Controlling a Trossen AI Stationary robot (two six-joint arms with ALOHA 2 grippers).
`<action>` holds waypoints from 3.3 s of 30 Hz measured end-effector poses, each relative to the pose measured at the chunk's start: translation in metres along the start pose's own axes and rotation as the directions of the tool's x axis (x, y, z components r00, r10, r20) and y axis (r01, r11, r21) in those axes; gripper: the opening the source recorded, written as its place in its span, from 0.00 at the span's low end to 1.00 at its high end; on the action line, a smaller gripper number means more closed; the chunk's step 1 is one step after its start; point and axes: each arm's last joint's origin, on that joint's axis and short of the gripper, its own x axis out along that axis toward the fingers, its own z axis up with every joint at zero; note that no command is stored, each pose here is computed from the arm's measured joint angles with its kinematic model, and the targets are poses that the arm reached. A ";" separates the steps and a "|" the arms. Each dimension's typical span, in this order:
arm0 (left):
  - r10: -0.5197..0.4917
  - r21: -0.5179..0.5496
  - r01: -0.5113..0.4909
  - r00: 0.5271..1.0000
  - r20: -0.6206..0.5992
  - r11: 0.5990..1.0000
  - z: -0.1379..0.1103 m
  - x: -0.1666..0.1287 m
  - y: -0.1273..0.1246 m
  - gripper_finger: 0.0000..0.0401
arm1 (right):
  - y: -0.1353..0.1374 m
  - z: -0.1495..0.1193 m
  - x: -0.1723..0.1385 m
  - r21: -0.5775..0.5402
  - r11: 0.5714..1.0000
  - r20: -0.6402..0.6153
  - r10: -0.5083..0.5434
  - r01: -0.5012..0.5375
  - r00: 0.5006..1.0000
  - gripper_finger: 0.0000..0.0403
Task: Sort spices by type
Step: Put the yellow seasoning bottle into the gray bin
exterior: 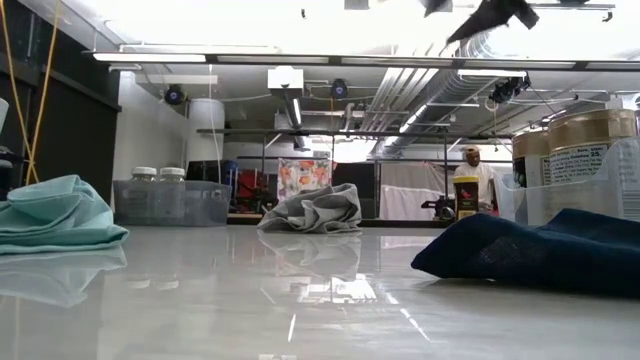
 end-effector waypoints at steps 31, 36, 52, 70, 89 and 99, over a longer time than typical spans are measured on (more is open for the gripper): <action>0.258 -0.644 0.145 0.833 0.489 0.751 -0.036 0.121 0.126 0.02 | -0.197 0.070 0.139 -0.068 0.961 -0.349 -0.276 0.269 0.896 0.01; 0.203 -0.601 0.253 0.784 0.586 0.758 -0.028 0.112 0.141 0.02 | -0.203 0.058 0.154 -0.025 0.953 -0.376 -0.288 0.301 0.881 0.00; 0.028 -0.391 0.312 0.749 0.662 0.866 -0.032 0.056 0.151 0.02 | -0.207 0.052 0.178 0.039 0.895 -0.344 -0.406 0.445 0.847 0.00; 0.022 -0.420 0.265 0.824 0.567 0.868 -0.047 0.046 0.150 0.02 | -0.196 0.039 0.196 0.055 0.889 -0.370 -0.405 0.455 0.836 0.00; 0.025 -0.349 0.230 0.804 0.594 0.909 -0.047 0.037 0.150 0.02 | -0.058 -0.039 0.157 0.126 0.980 -0.480 -0.074 0.152 0.874 0.00; 0.019 -0.355 0.238 0.808 0.589 0.904 -0.048 0.038 0.149 0.02 | 0.012 -0.104 0.121 0.256 0.967 -0.488 0.138 -0.010 0.862 0.00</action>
